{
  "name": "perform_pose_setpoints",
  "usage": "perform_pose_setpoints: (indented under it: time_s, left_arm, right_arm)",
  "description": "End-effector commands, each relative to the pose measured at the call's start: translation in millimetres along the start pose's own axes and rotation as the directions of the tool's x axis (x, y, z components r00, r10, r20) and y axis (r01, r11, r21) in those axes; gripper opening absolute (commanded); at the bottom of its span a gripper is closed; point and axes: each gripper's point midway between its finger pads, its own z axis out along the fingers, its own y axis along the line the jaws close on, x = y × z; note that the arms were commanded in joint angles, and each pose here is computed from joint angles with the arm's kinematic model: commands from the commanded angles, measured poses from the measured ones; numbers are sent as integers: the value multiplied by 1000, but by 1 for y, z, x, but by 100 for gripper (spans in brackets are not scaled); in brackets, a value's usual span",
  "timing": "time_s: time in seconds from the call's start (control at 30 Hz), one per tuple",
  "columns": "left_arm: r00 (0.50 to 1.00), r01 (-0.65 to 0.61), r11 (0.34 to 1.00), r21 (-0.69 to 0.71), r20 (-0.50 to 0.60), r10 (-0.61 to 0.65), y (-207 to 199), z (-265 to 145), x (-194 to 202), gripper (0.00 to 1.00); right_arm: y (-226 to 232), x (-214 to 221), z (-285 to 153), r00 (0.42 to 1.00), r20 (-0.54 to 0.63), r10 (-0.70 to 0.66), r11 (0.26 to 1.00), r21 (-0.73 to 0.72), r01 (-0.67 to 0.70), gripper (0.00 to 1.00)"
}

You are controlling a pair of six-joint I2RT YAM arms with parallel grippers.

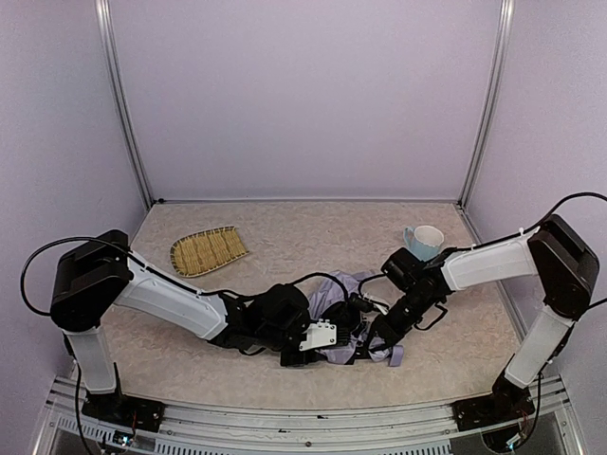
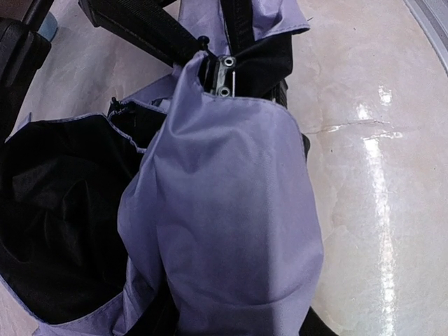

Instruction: Put away the umbrella

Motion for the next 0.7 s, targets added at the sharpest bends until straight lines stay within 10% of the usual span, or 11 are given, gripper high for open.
perform_pose_setpoints:
  time_s: [0.0,0.67]
  left_arm:
    - [957,94,987,127,-286,-54,-43,7,91,41]
    - [957,86,985,149,-286,-40,-44,9,92,42]
  right_arm:
    - [24,-29,2,994,54,-95,991,-85,100,0]
    - [5,-41,-15,996,43,-76,992,105,72,38]
